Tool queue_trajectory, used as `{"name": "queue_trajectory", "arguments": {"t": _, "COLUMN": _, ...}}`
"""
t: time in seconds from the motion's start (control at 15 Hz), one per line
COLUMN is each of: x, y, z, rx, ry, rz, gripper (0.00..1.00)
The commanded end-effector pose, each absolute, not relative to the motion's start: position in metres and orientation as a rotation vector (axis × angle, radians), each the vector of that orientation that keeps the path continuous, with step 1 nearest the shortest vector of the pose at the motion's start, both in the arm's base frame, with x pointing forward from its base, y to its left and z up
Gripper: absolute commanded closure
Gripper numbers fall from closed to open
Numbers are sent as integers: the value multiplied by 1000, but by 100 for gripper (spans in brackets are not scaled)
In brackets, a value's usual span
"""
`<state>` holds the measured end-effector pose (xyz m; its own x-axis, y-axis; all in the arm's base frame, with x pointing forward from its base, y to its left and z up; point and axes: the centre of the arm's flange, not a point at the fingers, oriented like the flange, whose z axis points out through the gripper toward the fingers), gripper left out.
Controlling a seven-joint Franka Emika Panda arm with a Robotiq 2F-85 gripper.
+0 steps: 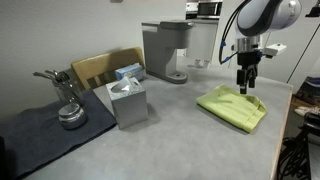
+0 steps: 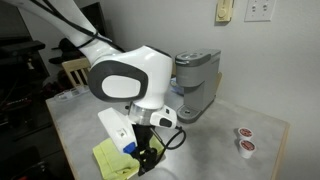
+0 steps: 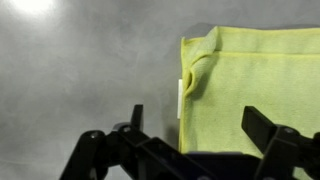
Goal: Unfold the yellow towel once from right to left
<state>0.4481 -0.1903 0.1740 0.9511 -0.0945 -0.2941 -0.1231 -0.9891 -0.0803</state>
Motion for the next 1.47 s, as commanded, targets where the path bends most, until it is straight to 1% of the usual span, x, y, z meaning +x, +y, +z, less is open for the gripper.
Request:
{"name": "queue_trajectory", "arguments": {"t": 0.0, "x": 454, "y": -197, "z": 164, "rx": -2962, "ry": 155, "rz": 488, "gripper": 0}}
{"name": "queue_trajectory", "arguments": {"t": 0.27, "x": 454, "y": -195, "z": 160, "rx": -2947, "ry": 141, "rz": 515, "gripper": 1}}
{"name": "queue_trajectory", "arguments": {"t": 0.4, "x": 454, "y": -195, "z": 158, "rx": -2942, "ry": 133, "rz": 524, "gripper": 12}}
{"name": "queue_trajectory", "arguments": {"t": 0.53, "x": 454, "y": -195, "z": 157, "rx": -2938, "ry": 128, "rz": 531, "gripper": 33}}
{"name": "queue_trajectory", "arguments": {"t": 0.6, "x": 453, "y": -196, "z": 156, "rx": -2937, "ry": 127, "rz": 534, "gripper": 34}}
{"name": "queue_trajectory", "arguments": {"t": 0.67, "x": 453, "y": -196, "z": 155, "rx": -2935, "ry": 126, "rz": 537, "gripper": 39}}
{"name": "queue_trajectory", "arguments": {"t": 0.8, "x": 452, "y": -196, "z": 155, "rx": -2933, "ry": 128, "rz": 542, "gripper": 42}}
{"name": "queue_trajectory", "arguments": {"t": 1.0, "x": 451, "y": -197, "z": 153, "rx": -2931, "ry": 128, "rz": 547, "gripper": 36}}
{"name": "queue_trajectory", "arguments": {"t": 1.07, "x": 451, "y": -197, "z": 152, "rx": -2930, "ry": 128, "rz": 549, "gripper": 37}}
{"name": "queue_trajectory", "arguments": {"t": 1.13, "x": 451, "y": -197, "z": 151, "rx": -2929, "ry": 127, "rz": 553, "gripper": 36}}
{"name": "queue_trajectory", "arguments": {"t": 1.4, "x": 449, "y": -197, "z": 148, "rx": -2924, "ry": 125, "rz": 563, "gripper": 46}}
